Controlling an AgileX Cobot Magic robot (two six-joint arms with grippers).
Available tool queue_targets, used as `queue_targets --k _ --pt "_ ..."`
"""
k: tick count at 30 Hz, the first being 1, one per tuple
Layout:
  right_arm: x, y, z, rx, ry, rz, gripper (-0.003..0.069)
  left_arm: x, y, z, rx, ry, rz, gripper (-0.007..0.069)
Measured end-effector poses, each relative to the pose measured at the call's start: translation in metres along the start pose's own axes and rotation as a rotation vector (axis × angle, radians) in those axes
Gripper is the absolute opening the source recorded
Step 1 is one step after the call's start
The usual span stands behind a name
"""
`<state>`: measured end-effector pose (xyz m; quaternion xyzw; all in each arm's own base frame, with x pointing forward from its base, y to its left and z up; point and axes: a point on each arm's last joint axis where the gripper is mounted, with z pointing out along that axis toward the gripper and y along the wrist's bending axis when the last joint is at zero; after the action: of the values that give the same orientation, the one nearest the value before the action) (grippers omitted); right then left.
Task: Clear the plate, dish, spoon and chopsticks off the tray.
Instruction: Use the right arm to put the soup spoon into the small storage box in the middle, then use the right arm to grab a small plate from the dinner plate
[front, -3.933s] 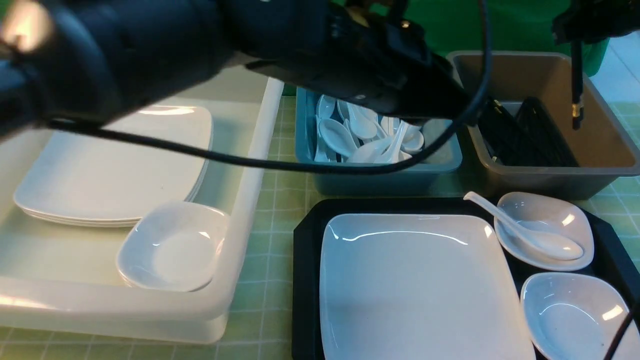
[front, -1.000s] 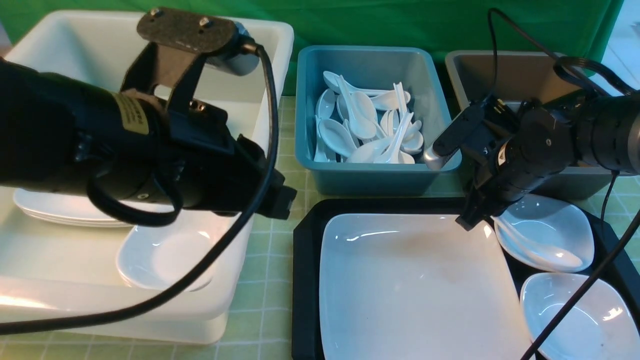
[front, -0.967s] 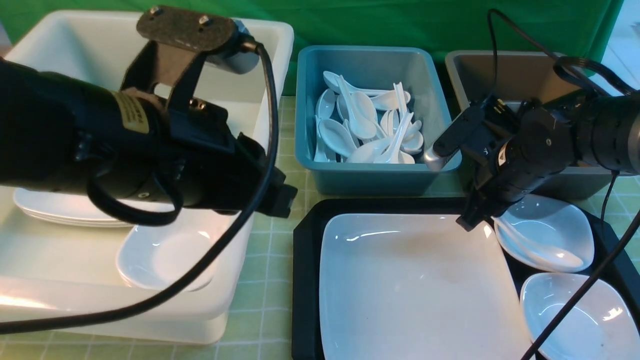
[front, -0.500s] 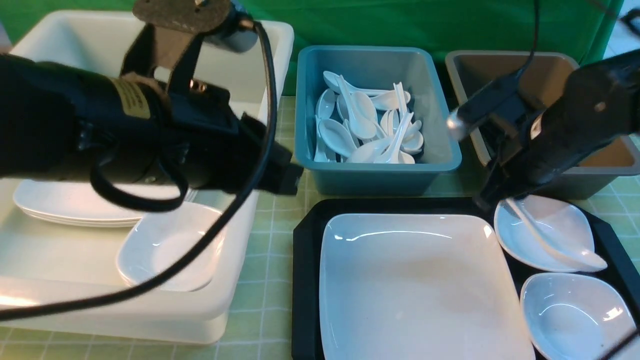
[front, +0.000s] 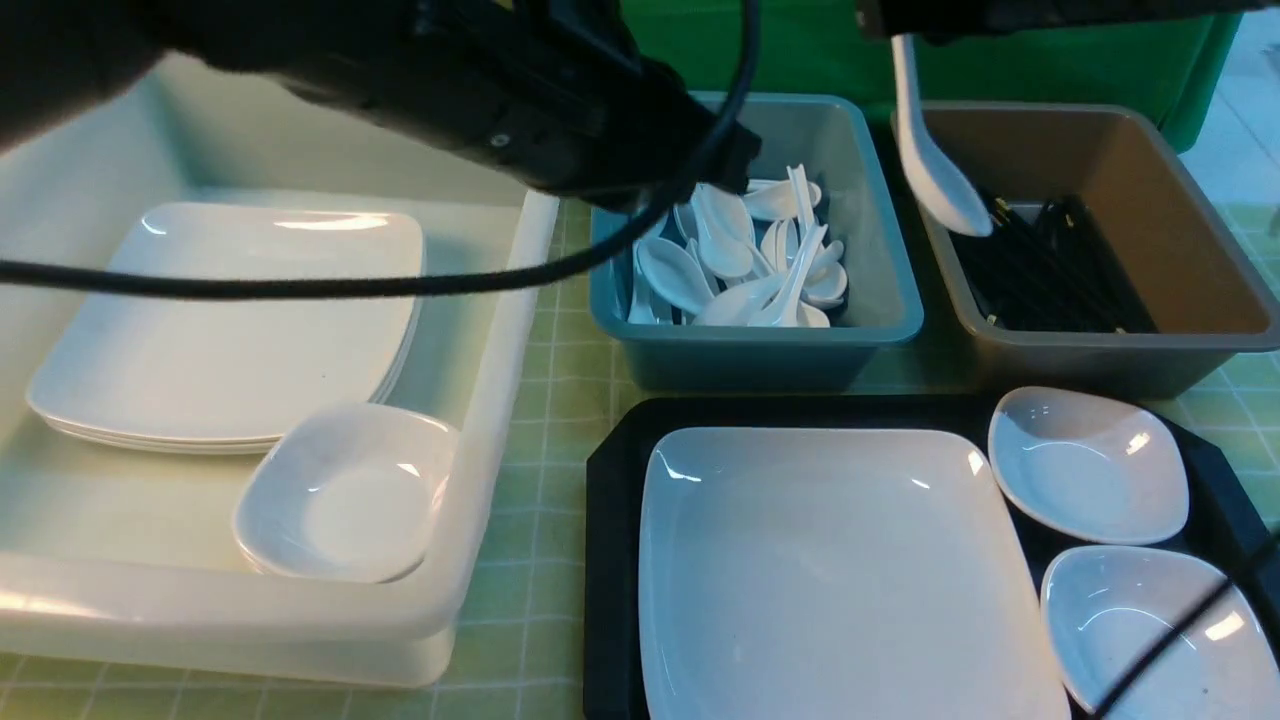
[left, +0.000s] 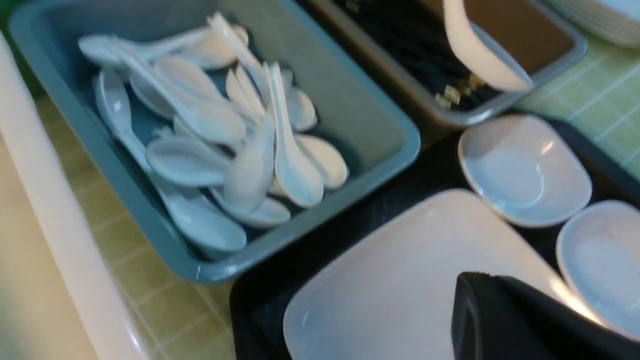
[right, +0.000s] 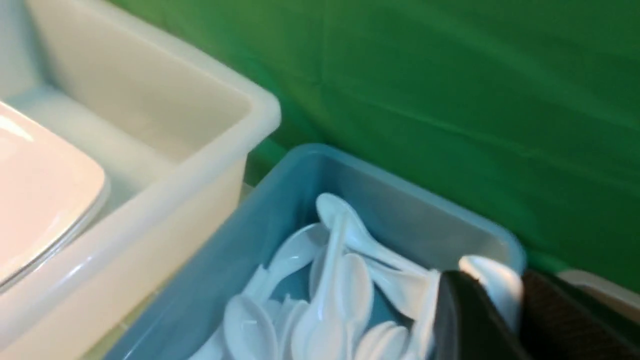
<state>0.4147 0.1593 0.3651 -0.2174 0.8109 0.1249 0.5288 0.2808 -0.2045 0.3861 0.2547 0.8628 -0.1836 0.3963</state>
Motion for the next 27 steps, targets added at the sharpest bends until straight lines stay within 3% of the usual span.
queue_targets --k 5,10,11,13,15,16,18,20,24,27 --pt "0.024 -0.006 0.072 -0.024 0.09 0.076 0.0139 0.021 0.003 0.023 -0.007 0.241 0.001 -0.0017" --pt "0.033 -0.006 0.085 -0.045 0.151 0.117 0.0394 0.026 0.003 0.022 -0.008 0.302 0.004 -0.0017" --pt "0.032 -0.004 0.081 -0.062 0.192 0.114 0.0477 0.026 0.003 0.022 -0.007 0.312 0.004 -0.0017" --pt "0.031 -0.002 0.069 -0.078 0.277 0.09 0.0521 0.027 0.003 0.021 -0.007 0.323 0.003 -0.0017" --pt "0.025 -0.002 0.044 -0.072 0.384 0.042 0.0482 0.028 0.003 0.02 -0.006 0.333 0.008 -0.0017" --pt "0.022 -0.002 0.029 -0.059 0.454 0.004 0.041 0.029 0.003 0.019 -0.005 0.341 0.013 -0.0017" --pt "0.018 -0.007 -0.002 -0.009 0.558 -0.054 0.019 0.03 0.002 0.016 0.0 0.354 0.033 -0.0017" --pt "0.019 -0.013 -0.032 0.039 0.61 -0.048 0.0082 0.03 0.001 0.01 0.01 0.356 0.047 -0.0017" --pt "0.076 -0.014 -0.09 0.065 0.801 -0.018 0.004 0.042 -0.005 -0.005 0.041 0.366 0.098 -0.0017" --pt "0.116 0.001 -0.114 0.029 0.864 -0.05 0.0116 0.057 -0.01 -0.01 0.074 0.382 0.122 -0.0017"
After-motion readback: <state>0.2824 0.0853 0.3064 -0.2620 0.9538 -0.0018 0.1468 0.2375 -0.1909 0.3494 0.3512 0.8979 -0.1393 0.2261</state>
